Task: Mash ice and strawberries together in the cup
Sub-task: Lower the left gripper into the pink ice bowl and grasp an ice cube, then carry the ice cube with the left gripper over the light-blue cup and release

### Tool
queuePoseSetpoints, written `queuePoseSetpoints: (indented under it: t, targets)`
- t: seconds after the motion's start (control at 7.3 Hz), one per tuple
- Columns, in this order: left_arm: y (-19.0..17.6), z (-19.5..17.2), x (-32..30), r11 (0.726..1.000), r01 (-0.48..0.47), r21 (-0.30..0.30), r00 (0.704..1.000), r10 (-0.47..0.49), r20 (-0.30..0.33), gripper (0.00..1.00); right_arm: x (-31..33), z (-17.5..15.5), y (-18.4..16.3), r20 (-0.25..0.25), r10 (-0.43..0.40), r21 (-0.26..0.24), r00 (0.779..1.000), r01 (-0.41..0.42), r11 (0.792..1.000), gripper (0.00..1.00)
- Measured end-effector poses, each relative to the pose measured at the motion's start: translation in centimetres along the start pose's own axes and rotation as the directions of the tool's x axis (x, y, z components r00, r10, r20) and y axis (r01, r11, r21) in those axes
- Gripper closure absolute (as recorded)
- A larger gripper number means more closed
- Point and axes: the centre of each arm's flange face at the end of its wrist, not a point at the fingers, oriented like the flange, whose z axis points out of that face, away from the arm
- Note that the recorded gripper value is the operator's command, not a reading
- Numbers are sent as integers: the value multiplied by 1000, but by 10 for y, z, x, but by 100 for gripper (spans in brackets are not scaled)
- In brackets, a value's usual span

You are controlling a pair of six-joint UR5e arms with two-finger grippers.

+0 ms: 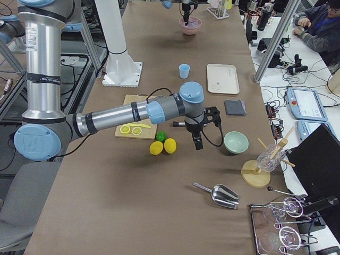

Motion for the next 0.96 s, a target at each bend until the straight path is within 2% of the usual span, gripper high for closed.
queuePoseSetpoints:
  t: [0.27, 0.41, 0.68, 0.96]
  targets:
    - [-11, -22, 12, 1000, -3, 2, 997, 3, -79, 100, 0, 0, 0, 0, -1, 0, 1000, 1, 1000, 0]
    - [-25, -34, 19, 1000, -6, 22, 994, 9, -105, 100, 0, 0, 0, 0, 0, 0, 1000, 0, 1000, 0]
    - [-63, -60, 38, 997, -10, 79, 990, 21, -139, 100, 0, 0, 0, 0, 3, 0, 1000, -3, 1000, 0]
    - [-107, -84, 72, 991, 59, 124, 983, -36, -178, 100, 0, 0, 1, 0, 6, -1, 1000, -6, 1000, 0]
